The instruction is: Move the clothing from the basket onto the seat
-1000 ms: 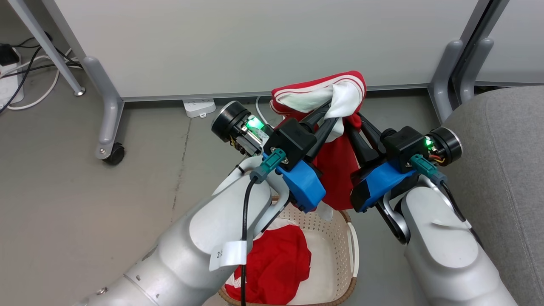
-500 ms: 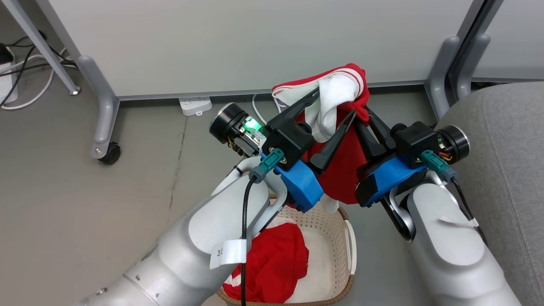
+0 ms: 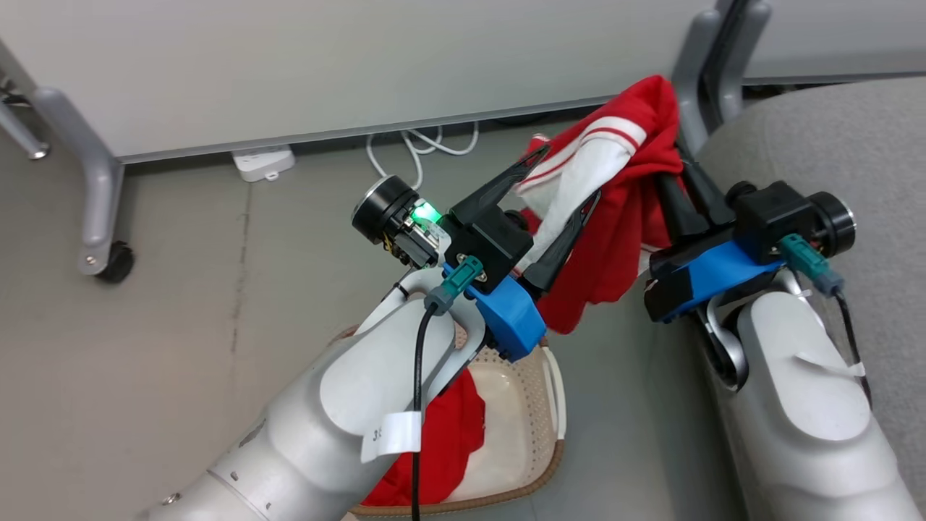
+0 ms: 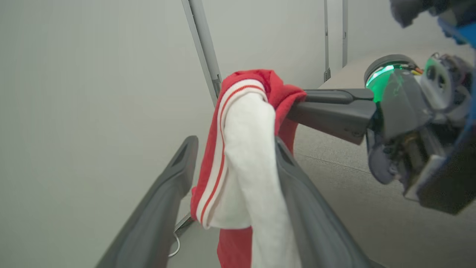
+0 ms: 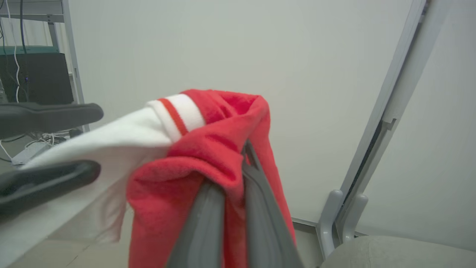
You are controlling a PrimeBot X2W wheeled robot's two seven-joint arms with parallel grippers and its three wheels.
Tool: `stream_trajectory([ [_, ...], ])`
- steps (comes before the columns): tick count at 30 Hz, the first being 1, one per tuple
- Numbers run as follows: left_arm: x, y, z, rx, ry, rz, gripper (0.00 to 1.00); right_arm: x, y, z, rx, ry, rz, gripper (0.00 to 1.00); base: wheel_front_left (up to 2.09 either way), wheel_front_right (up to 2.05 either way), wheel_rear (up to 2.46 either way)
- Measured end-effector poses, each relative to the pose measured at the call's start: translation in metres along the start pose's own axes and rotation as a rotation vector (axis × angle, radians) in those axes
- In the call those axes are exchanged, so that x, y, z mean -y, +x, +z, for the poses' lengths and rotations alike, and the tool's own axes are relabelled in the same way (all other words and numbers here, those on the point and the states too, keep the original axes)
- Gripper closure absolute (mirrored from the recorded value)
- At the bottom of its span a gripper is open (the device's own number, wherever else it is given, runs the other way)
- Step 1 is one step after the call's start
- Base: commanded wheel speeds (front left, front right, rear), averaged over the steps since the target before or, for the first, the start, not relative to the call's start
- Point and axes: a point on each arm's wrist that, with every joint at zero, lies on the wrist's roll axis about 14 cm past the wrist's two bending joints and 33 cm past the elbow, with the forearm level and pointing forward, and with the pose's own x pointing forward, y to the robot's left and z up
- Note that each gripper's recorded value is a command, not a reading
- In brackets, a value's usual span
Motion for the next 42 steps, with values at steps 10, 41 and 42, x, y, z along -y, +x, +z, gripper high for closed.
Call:
stream_trajectory([
  [10,0.049,0.025,-0.019,-0.002,-0.042,-0.161,0.00,0.084,-0.037,0.006,0.013,-0.026,-0.229,1.00,0.00,0.00,0.00],
  [41,0.151,0.040,-0.038,0.019,-0.149,-0.470,0.00,0.206,-0.184,0.000,-0.062,-0.104,-0.709,1.00,0.00,0.00,0.00],
  [42,0.151,0.040,-0.039,0.018,-0.151,-0.468,0.00,0.207,-0.181,0.002,-0.058,-0.111,-0.707,1.00,0.00,0.00,0.00],
])
